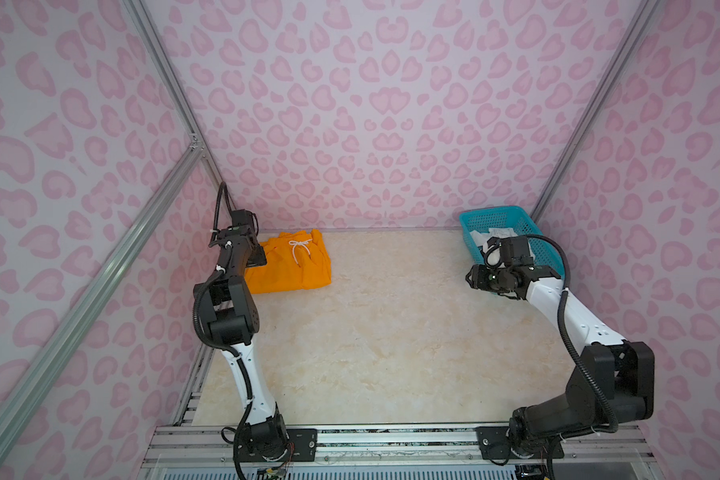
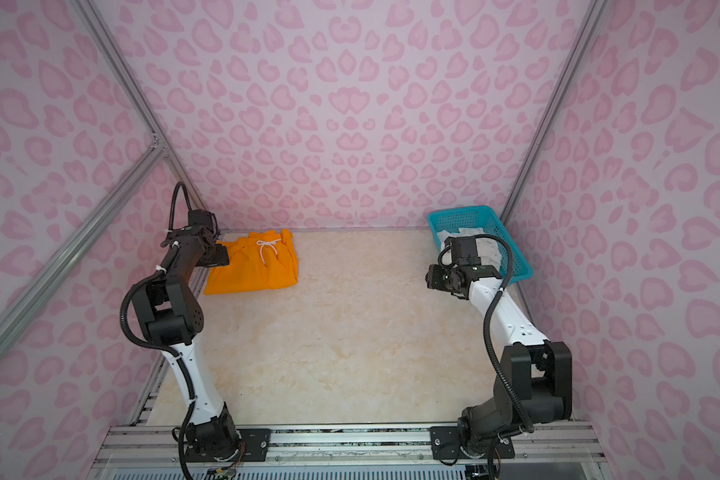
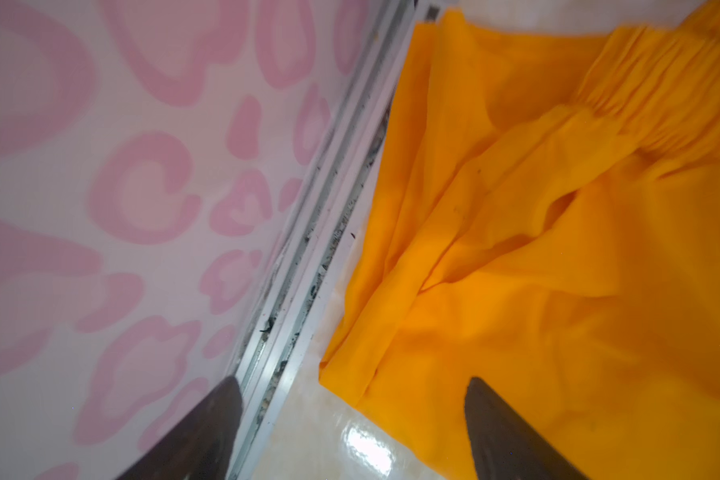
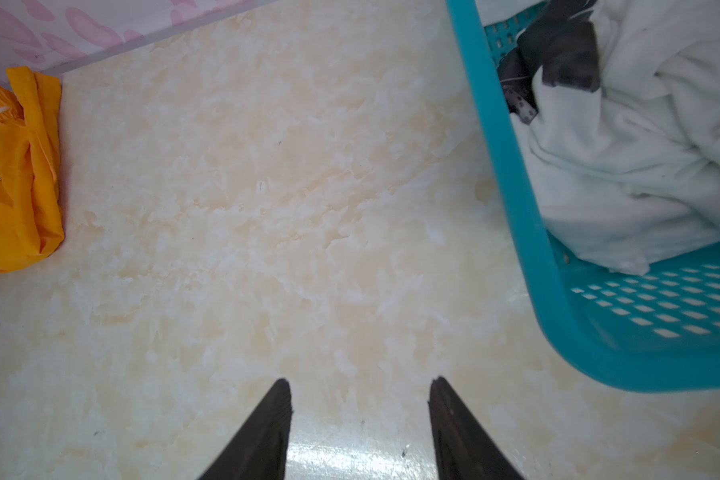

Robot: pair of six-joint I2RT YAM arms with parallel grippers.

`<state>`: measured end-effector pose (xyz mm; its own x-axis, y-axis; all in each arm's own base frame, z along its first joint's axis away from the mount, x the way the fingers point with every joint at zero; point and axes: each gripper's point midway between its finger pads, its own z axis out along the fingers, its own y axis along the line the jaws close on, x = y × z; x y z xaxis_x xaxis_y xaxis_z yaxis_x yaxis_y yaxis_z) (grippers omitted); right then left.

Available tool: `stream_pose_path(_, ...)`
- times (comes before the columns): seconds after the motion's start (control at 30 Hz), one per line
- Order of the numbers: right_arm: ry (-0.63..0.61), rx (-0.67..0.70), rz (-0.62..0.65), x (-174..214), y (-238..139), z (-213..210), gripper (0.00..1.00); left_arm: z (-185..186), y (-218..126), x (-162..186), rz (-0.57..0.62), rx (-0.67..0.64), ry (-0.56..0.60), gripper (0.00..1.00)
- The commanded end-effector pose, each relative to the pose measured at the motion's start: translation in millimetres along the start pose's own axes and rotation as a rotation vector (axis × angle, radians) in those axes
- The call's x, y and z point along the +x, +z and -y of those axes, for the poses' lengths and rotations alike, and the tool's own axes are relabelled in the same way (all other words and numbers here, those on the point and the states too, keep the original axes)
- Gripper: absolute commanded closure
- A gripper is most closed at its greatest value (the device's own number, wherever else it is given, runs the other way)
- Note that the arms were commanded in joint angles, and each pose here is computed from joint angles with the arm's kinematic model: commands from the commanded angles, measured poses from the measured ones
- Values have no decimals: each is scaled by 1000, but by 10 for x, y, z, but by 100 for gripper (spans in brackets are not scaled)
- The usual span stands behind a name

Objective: Fold and stack the mixed laundry pile
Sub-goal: 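Push the orange shorts into the far corner with the left gripper, then reach the right gripper into the teal basket and grasp the white T-shirt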

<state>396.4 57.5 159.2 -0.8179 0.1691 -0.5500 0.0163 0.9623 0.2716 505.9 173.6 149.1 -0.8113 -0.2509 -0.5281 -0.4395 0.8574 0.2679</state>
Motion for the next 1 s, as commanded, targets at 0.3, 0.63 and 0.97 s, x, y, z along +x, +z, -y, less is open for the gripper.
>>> stream_pose_path(0.3, 34, 144, 104, -492, -3, 433, 42, -117, -3279, -209, 630, 560, -57, 13)
stream_pose_path(0.63, 113, 332, 36, -1017, 385, 1238, 38, 1214, -3183, 1113, 438, 954, 153, 15)
stream_pose_path(0.97, 239, 434, -68, -1048, 1030, 1843, 43, 1914, -2968, 2168, 273, 1107, 257, 17)
